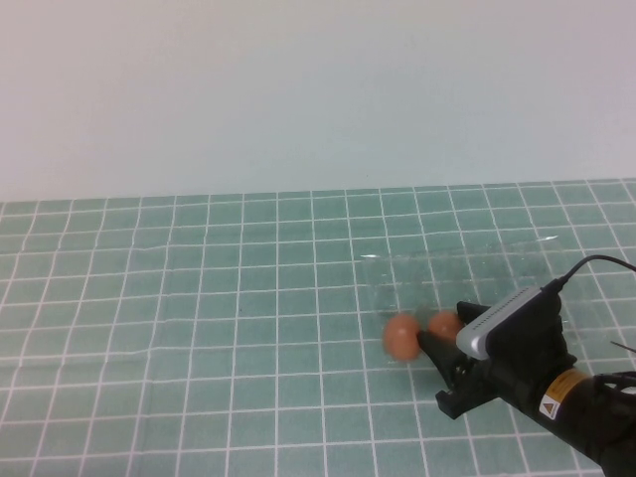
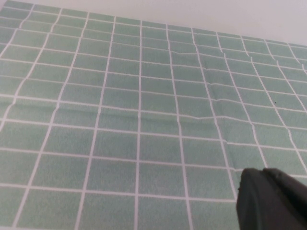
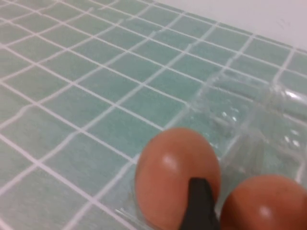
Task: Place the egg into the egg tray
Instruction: Place the egg in the egg tray
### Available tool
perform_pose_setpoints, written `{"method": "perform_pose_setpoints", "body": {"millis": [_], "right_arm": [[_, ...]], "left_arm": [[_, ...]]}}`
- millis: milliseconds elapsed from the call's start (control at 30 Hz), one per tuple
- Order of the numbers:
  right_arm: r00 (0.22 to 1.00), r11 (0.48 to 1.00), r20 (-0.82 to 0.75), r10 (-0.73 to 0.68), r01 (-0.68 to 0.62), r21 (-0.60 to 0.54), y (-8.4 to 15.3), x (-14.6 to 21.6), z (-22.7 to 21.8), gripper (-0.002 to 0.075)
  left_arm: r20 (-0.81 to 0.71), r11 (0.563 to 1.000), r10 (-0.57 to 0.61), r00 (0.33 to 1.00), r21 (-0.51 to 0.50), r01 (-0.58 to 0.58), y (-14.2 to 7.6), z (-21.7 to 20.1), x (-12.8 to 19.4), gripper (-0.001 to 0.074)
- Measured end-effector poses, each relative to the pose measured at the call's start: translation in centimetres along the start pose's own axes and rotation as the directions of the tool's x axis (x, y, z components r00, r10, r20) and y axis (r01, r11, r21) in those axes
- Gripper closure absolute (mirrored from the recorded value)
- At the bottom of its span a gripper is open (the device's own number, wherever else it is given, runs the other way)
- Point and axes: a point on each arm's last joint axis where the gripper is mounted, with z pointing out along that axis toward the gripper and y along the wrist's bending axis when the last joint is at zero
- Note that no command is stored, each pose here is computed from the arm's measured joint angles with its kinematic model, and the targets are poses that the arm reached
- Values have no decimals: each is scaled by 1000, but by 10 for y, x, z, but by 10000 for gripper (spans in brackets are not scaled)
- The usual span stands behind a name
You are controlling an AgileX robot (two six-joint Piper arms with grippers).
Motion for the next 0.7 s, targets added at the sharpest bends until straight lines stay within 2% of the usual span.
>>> {"method": "perform_pose_setpoints", "body": {"millis": [100,167,233,300,367,433,567,700], "right_arm": [[999,998,37,-30,32,-50,4,-10,-3,263],[997,997,76,-27,33,-77,6,-22,-6,307],[991,996,130,-16,27,-88,6,-38,-12,379],[988,996,157,0,14,-90,5,-56,-20,491],[989,995,148,-14,28,-92,4,-69,-29,602],[990,995,138,-35,47,-83,3,-83,-40,673],[997,998,64,-53,55,-32,-3,-112,-67,714],[987,997,-158,-35,45,63,-15,-132,-92,722]], "left_arm": [[0,1000,0,1000,0,0,0,0,0,736],[0,1000,0,1000,0,0,0,0,0,736],[0,1000,0,1000,0,0,0,0,0,735],[0,1000,0,1000,0,0,0,0,0,736],[0,1000,0,1000,0,0,0,0,0,736],[0,1000,0,1000,0,0,0,0,0,735],[0,1000,0,1000,0,0,0,0,0,736],[0,1000,0,1000,0,0,0,0,0,736]]}}
